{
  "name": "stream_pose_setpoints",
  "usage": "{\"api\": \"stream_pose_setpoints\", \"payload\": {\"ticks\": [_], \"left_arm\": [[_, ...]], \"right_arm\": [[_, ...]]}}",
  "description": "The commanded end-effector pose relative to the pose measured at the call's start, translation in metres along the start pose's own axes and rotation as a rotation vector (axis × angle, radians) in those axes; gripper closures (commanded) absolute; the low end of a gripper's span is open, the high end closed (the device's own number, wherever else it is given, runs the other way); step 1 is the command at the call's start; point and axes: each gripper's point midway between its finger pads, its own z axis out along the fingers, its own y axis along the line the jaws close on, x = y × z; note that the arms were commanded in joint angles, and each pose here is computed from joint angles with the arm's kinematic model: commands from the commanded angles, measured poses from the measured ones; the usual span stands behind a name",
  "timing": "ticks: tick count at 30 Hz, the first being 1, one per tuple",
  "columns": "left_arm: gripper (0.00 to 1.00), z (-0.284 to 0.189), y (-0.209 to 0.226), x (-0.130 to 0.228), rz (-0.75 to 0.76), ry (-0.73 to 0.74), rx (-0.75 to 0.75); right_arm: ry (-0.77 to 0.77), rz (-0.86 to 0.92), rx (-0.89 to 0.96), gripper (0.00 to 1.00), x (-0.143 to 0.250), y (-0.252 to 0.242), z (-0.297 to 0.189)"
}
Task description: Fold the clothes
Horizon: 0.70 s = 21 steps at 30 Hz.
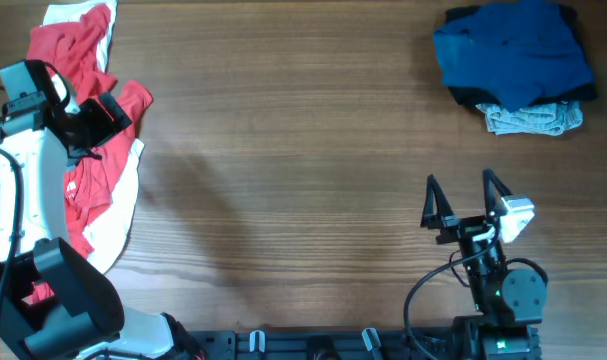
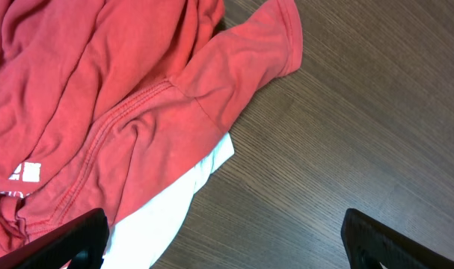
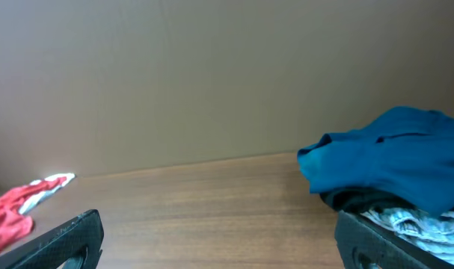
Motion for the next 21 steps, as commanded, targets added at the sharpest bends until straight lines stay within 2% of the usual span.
{"api": "stream_pose_setpoints", "payload": {"ticks": [1,6,21], "left_arm": [[0.0,-0.007,-0.003,-0.008,-0.01,-0.026,0.017],[0.0,-0.007,-0.003,-0.008,-0.01,-0.026,0.017],[0.0,-0.007,-0.003,-0.008,-0.01,-0.026,0.017]], "right_arm": [[0.017,-0.034,-0.013,0.0,0.016,-0.001,-0.002],[0.086,-0.027,0.002,0.0,0.034,-0.004,-0.007],[0.088,-0.047,0.016,0.0,0.034,-0.007,-0.007]]}}
